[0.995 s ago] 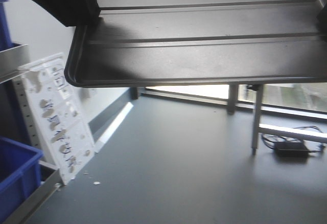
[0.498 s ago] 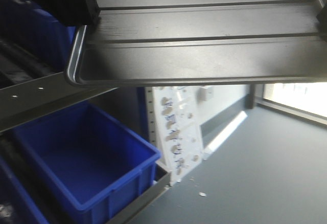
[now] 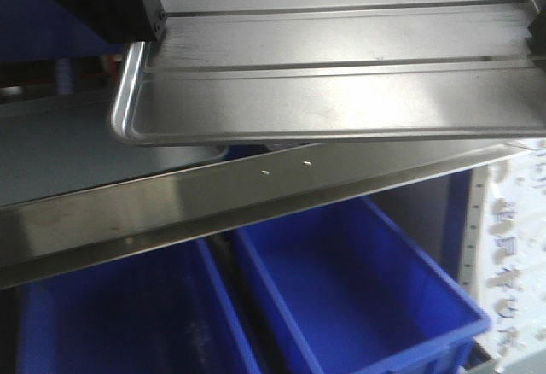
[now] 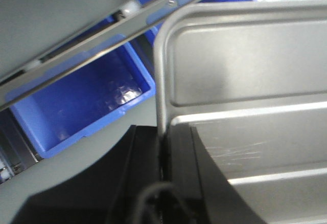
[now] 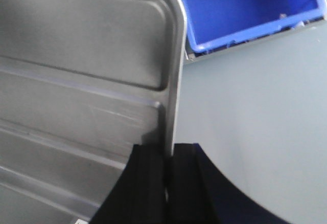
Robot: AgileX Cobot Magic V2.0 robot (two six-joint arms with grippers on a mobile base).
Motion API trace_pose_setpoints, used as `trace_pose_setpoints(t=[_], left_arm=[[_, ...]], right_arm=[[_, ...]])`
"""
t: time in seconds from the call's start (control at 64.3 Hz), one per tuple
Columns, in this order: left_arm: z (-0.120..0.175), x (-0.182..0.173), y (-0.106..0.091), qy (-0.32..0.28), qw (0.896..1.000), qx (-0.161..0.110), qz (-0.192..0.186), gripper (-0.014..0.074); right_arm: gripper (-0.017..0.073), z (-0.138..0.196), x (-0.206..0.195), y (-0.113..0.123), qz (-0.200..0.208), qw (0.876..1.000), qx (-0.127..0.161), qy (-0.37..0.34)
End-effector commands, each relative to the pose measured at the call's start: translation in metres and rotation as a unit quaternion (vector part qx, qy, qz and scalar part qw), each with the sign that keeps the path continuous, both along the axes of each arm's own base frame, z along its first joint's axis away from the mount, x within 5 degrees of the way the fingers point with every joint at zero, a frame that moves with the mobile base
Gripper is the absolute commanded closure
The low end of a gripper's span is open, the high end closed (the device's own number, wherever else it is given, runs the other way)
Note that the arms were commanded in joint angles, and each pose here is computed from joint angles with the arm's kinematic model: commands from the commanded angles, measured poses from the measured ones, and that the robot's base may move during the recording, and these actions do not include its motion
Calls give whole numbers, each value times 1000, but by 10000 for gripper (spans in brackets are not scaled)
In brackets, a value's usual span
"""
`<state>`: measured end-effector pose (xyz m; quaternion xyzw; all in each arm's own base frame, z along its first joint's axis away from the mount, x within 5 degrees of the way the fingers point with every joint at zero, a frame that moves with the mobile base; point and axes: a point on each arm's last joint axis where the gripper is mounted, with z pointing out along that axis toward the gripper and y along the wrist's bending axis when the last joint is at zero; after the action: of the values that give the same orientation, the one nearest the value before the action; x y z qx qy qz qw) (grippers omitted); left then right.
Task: Grab silver tray and stack on right shelf
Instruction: 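Carry the silver tray over the grey-blue tray on the shelf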
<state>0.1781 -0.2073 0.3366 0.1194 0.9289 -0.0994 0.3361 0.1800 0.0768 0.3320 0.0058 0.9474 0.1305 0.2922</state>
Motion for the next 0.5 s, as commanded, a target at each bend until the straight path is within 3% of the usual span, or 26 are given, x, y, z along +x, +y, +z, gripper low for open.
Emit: trace_pose_setpoints(t=[0.0,0.482], left_arm=[[14,0,13,-35,999,35,5,693],[14,0,13,-35,999,35,5,693]], right_arm=[[494,14,1,-7,-1,998,-25,-50],[494,14,1,-7,-1,998,-25,-50]])
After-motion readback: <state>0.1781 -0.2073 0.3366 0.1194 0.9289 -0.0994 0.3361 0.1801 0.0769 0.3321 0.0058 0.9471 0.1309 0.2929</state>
